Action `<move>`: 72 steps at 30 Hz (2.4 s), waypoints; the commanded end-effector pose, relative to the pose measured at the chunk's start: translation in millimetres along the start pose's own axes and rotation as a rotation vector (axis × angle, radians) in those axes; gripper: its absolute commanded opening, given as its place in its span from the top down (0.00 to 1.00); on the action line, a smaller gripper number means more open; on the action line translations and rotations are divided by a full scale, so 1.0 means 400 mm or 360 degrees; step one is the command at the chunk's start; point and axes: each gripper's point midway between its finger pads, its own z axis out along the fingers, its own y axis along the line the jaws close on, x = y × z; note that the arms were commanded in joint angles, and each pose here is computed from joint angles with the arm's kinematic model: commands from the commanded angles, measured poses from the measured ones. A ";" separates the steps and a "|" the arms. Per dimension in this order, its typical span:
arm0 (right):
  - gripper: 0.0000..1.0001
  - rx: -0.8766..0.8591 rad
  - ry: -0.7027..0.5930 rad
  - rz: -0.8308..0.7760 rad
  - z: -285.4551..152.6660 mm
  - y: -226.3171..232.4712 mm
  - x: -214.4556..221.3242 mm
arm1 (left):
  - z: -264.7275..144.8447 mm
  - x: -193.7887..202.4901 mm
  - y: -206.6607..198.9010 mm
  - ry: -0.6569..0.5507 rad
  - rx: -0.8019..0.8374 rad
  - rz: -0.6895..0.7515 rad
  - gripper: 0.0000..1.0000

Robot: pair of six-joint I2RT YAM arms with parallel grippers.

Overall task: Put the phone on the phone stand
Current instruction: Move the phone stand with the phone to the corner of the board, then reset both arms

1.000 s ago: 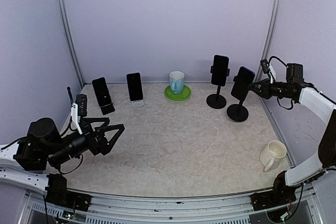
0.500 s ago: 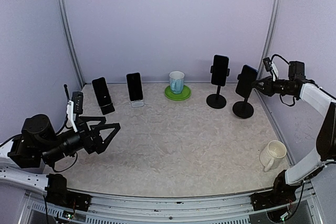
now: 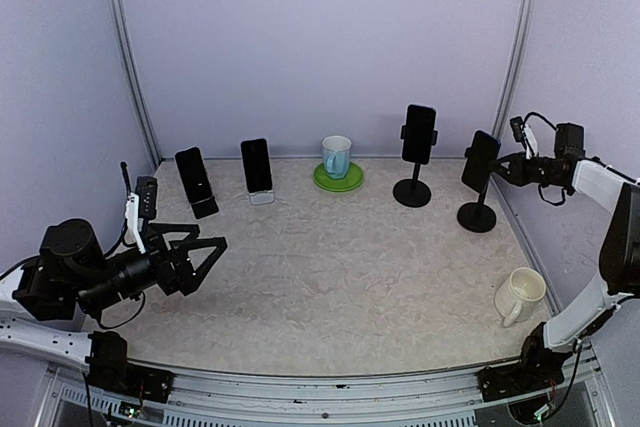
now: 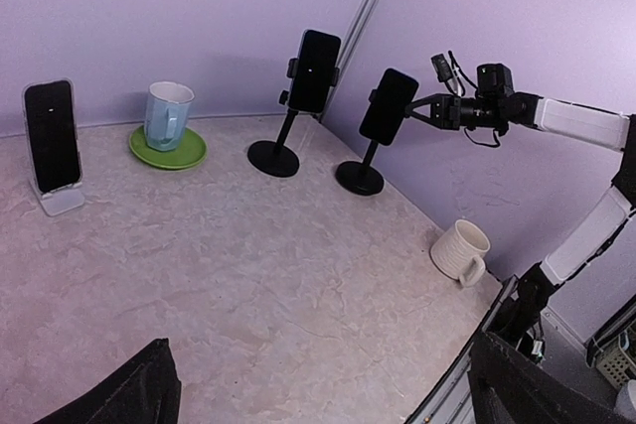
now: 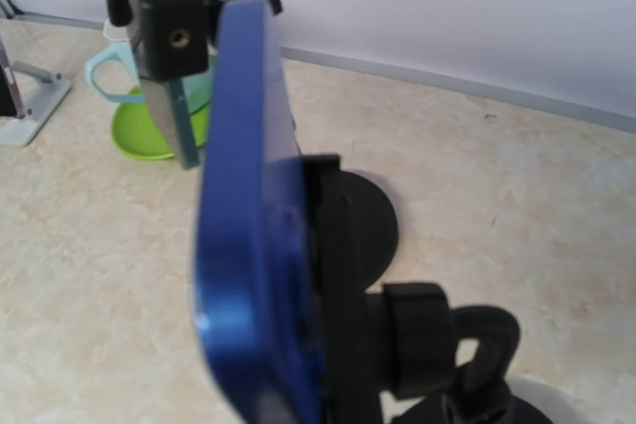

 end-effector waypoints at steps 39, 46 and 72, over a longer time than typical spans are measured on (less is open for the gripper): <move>0.44 0.0163 -0.0206 -0.0143 -0.050 -0.011 -0.076 | -0.045 -0.033 0.007 -0.0094 0.0058 -0.0102 0.01; 0.07 0.0281 -0.0244 -0.0102 -0.102 0.001 -0.119 | -0.040 -0.030 0.012 -0.0094 0.0033 -0.0087 0.01; 0.00 -0.0028 -0.0315 -0.0121 -0.199 0.464 -0.178 | -0.009 -0.024 0.056 -0.0089 -0.0204 0.0040 0.01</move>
